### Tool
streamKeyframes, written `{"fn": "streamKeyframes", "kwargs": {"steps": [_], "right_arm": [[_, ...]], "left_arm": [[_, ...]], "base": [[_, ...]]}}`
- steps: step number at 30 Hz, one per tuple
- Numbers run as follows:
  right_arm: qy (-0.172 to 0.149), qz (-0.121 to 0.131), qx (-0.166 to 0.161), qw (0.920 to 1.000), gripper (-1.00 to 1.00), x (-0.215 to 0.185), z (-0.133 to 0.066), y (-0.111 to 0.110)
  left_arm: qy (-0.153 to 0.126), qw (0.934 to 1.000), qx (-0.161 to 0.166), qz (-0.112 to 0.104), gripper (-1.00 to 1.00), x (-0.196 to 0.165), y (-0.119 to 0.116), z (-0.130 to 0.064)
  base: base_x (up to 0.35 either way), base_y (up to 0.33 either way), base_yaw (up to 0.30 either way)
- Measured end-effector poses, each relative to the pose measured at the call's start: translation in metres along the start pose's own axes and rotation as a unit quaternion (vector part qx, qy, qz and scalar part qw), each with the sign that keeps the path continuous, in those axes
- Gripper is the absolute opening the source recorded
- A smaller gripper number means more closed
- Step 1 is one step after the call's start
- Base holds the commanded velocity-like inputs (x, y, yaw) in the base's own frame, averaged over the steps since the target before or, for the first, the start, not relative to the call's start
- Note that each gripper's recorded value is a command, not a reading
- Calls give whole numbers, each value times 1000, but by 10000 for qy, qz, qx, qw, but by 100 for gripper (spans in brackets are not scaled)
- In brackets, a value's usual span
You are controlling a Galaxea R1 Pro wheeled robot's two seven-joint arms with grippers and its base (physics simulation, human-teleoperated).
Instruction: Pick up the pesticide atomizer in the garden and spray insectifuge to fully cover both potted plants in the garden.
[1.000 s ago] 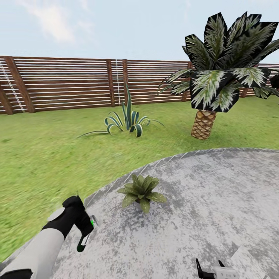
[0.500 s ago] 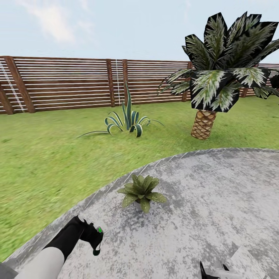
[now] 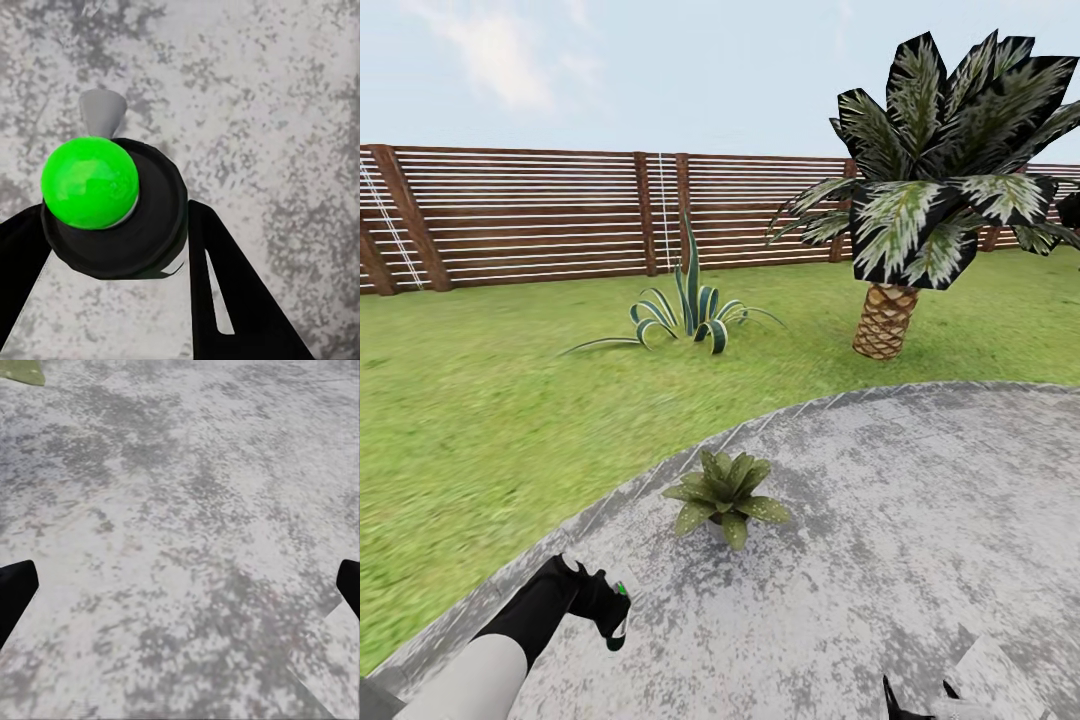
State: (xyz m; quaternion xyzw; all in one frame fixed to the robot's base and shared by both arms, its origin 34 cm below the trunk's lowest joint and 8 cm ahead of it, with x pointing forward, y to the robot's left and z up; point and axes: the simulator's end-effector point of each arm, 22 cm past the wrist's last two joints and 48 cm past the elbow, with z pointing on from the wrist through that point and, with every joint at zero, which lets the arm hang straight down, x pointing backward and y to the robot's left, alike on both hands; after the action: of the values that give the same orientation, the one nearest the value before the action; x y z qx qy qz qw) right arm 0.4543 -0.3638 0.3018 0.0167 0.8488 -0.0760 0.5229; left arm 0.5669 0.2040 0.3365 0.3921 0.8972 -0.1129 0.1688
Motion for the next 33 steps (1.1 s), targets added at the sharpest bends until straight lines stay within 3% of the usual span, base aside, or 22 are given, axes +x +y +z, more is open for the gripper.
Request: {"fn": "streamKeyframes", "kwargs": {"steps": [6, 7, 8, 9, 11, 14, 17, 19, 23, 26, 27, 33], "right_arm": [[-154, -141, -339, 9992, 100, -24, 20, 30], [21, -755, -771, 9942, 100, -52, 48, 53], [-446, -949, -1037, 9891, 100, -114, 82, 79], [-427, -1178, -1426, 9818, 100, -116, 82, 105], [-267, -1403, -2023, 9689, 100, -120, 85, 140], [-129, -1520, -2717, 9502, 100, -135, 89, 174], [-153, -1583, -3448, 9251, 100, -155, 84, 205], [-184, -1773, -3917, 9027, 100, -166, 78, 223], [-157, -2392, -4457, 8625, 100, -166, 63, 259], [-44, -2557, -4605, 8500, 100, -164, 59, 274], [34, -2564, -4657, 8470, -100, -163, 57, 279], [140, -2590, -5023, 8249, -100, -165, 44, 292]], "left_arm": [[-9, 10000, 8, 15, -100, 0, 0, 0], [-10, 10000, 13, 20, -100, 0, -1, 0], [-16, 10000, 14, 25, -100, -1, -1, 0], [-28, 10000, 39, 38, -100, -2, -2, 0], [-80, 9997, 194, 107, -100, -5, -7, -1], [-111, 9986, 478, 182, -100, -6, -17, -4], [-115, 9968, 769, 208, -100, -7, -30, -6], [-110, 9952, 953, 203, -100, -9, -39, -7], [-156, 9944, 1020, 240, -100, -22, -40, -10], [-74, 9933, 1085, 402, -100, -25, -49, -8], [-10, 9921, 1154, 492, -100, -25, -53, -8], [33, 9899, 1239, 693, -100, -36, -58, -11]], "base": [[0, 0, 0], [0, 0, 0], [0, 0, 0], [0, 0, 0], [0, 0, 0], [0, 0, 0], [0, 0, 0], [0, 0, 0], [0, 0, 0], [0, 0, 0], [0, 0, 0], [0, 0, 0]]}}
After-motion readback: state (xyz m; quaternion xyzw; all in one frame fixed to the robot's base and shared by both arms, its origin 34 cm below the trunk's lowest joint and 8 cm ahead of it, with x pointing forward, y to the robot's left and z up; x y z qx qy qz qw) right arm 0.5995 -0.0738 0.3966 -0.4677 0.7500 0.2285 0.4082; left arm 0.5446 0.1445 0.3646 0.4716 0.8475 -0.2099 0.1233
